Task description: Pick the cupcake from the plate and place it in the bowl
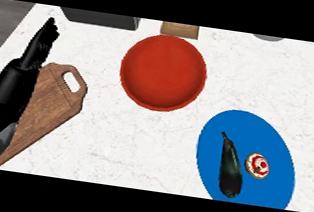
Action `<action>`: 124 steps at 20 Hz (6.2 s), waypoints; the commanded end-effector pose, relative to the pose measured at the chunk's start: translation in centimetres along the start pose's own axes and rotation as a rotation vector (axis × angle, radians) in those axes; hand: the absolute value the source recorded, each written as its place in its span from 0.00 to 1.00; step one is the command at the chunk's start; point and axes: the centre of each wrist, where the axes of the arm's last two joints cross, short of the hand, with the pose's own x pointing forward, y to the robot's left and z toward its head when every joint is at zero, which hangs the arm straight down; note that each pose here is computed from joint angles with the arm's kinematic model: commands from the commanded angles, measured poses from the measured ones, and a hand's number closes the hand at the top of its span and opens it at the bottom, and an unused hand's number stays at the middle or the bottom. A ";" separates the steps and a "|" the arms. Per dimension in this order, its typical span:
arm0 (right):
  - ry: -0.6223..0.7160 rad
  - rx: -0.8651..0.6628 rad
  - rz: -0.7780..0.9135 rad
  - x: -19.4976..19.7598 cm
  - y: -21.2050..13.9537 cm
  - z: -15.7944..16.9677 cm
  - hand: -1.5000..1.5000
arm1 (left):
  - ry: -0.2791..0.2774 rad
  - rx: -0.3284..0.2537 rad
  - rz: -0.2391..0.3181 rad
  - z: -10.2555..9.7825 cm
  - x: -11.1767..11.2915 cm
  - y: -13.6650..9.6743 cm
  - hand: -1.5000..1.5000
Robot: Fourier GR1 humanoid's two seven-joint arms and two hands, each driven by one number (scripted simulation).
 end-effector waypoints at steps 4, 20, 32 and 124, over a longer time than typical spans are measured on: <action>0.183 0.560 -0.033 -4.5 5.7 5.4 1.00 | 0.228 0.014 0.151 2.4 -2.1 -2.0 0.50; -0.146 0.247 0.032 -5.5 -1.7 17.3 0.00 | 0.429 0.019 0.328 2.4 -4.2 -5.7 0.50; 0.204 0.384 0.291 0.4 -2.9 13.1 0.00 | 0.428 -0.003 0.329 2.7 -3.8 -5.6 0.50; 0.017 0.029 0.323 -4.7 24.2 6.2 1.00 | 0.394 -0.089 0.351 1.8 -2.7 -7.9 0.50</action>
